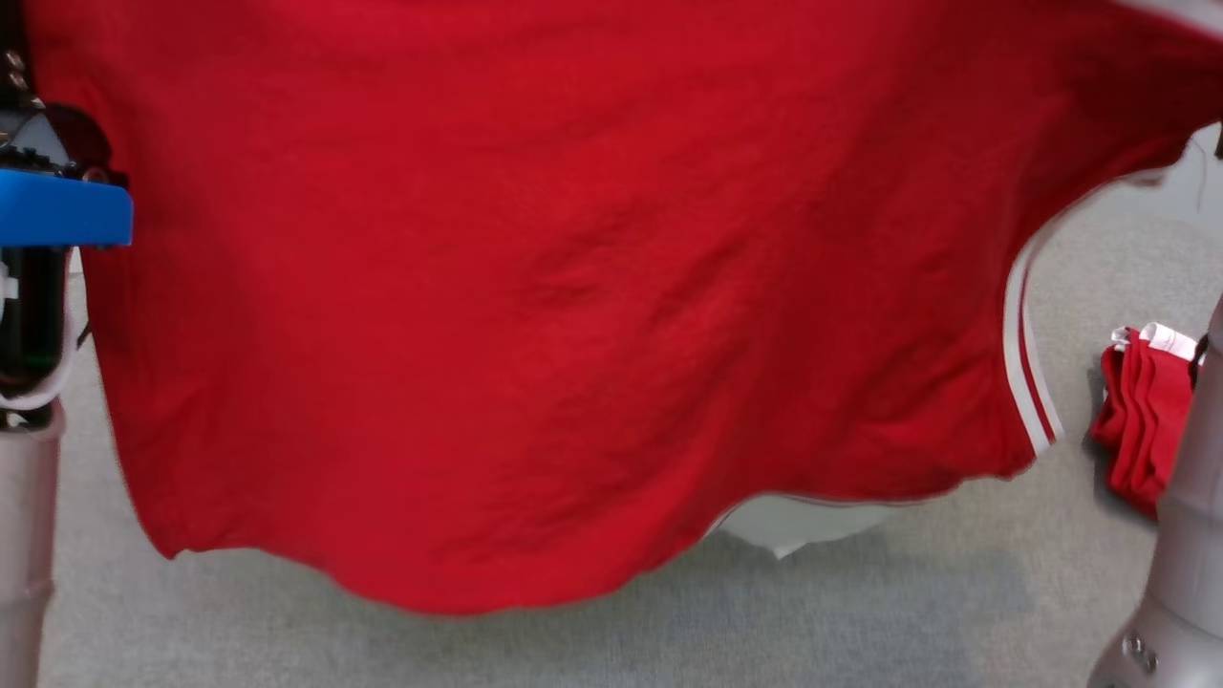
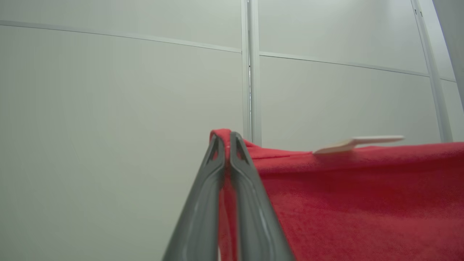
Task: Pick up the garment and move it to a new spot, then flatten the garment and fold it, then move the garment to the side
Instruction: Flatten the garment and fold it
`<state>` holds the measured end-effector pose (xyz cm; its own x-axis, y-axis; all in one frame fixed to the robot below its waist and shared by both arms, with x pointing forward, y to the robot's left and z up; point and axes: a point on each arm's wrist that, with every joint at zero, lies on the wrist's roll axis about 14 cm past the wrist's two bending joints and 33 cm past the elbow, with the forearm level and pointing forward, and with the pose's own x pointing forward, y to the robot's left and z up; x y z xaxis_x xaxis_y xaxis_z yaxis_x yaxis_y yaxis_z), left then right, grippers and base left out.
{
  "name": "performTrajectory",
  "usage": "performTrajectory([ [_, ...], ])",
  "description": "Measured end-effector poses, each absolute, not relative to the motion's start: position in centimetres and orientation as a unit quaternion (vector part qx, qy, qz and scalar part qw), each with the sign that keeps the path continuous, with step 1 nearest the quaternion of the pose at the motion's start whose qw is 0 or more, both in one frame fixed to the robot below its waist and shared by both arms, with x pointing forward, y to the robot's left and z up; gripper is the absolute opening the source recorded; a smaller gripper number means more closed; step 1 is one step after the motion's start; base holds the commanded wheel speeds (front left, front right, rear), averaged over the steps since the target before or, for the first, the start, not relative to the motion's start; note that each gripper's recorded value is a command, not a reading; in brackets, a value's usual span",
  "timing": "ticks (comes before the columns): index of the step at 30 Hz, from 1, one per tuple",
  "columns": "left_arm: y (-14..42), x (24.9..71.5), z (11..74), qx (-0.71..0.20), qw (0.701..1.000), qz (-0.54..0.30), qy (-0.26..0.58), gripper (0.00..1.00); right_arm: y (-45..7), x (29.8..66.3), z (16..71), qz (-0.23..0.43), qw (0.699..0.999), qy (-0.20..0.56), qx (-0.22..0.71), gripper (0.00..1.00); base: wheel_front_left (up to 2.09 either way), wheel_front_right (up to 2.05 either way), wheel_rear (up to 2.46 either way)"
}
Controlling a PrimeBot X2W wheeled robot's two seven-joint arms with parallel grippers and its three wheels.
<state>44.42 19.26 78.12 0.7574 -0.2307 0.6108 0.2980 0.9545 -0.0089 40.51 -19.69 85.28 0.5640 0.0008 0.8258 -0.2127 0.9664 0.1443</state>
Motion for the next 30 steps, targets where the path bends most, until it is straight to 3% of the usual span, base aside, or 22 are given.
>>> performTrajectory([
  [8, 20.1, 54.5, 71.9, -0.033, 0.965, -0.115, -0.232, 0.0, -20.8, 52.5, 80.5, 0.019, 0.921, -0.372, 0.114, 0.0, 0.0, 0.0, 0.0],
  [15, 22.3, 59.8, 74.2, -0.023, 0.951, -0.067, -0.302, 0.0, -21.6, 58.2, 84.0, -0.013, 0.89, -0.439, 0.12, 0.0, 0.0, 0.0, 0.0],
  [19, 23.3, 61.8, 70.4, -0.05, 0.962, -0.049, -0.262, 0.0, -21.2, 60.3, 81.7, -0.01, 0.899, -0.419, 0.126, 0.0, 0.0, 0.0, 0.0],
  [25, 23.6, 60.9, 55.4, -0.08, 0.993, -0.025, -0.084, 0.0, -22.2, 60.6, 68.7, -0.024, 0.944, -0.29, 0.156, 0.0, 0.0, 0.0, 0.0],
  [30, 22.6, 54.7, 43.2, -0.105, 0.992, -0.012, 0.071, 0.0, -22.3, 55.4, 54.5, -0.04, 0.969, -0.133, 0.203, 0.0, 0.0, 0.0, 0.0],
])
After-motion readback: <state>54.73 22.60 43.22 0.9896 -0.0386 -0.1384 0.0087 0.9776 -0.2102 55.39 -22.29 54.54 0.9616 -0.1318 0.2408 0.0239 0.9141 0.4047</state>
